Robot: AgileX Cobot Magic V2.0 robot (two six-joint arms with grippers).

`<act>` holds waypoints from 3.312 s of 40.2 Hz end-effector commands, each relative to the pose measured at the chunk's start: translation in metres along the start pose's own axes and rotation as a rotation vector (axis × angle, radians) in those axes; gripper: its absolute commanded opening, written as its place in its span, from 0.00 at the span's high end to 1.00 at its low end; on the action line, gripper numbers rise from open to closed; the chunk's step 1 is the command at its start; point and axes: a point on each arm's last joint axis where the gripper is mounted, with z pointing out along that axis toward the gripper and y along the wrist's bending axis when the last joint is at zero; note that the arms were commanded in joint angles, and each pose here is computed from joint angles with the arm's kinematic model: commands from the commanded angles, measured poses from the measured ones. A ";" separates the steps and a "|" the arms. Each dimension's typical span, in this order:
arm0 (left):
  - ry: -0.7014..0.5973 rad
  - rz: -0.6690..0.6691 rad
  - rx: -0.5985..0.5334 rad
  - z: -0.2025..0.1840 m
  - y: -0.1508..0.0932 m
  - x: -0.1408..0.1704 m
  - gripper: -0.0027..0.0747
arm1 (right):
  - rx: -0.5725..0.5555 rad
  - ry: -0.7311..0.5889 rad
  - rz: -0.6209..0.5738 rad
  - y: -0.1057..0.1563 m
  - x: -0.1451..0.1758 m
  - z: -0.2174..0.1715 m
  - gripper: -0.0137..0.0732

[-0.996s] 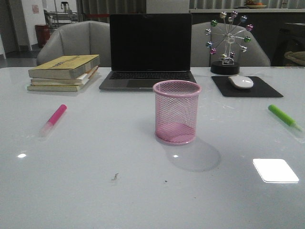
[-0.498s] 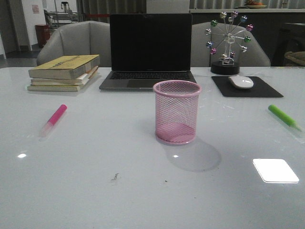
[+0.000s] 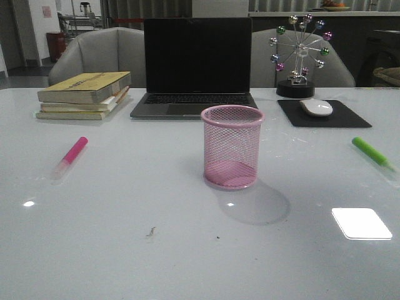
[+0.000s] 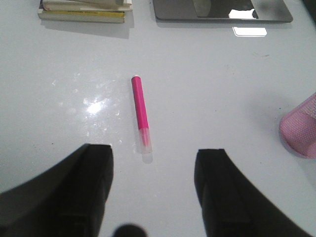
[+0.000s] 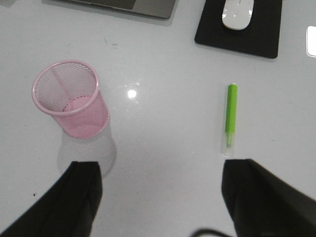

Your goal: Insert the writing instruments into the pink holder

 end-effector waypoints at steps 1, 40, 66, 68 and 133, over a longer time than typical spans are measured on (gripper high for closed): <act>-0.097 -0.022 0.011 -0.007 -0.002 -0.020 0.39 | 0.000 -0.089 -0.010 0.001 -0.017 -0.005 0.15; 0.169 -0.053 0.086 0.092 -0.002 -0.081 0.39 | 0.173 0.310 0.061 -0.065 -0.076 0.103 0.15; 0.206 -0.075 0.061 0.143 0.008 -0.072 0.39 | 0.157 0.429 0.048 -0.080 -0.069 0.206 0.15; 0.227 -0.074 0.067 0.148 0.009 -0.073 0.39 | 0.157 0.428 0.043 -0.081 -0.070 0.208 0.15; 0.309 -0.012 0.029 0.200 0.016 -0.062 0.39 | 0.192 0.399 0.124 -0.120 -0.066 0.236 0.15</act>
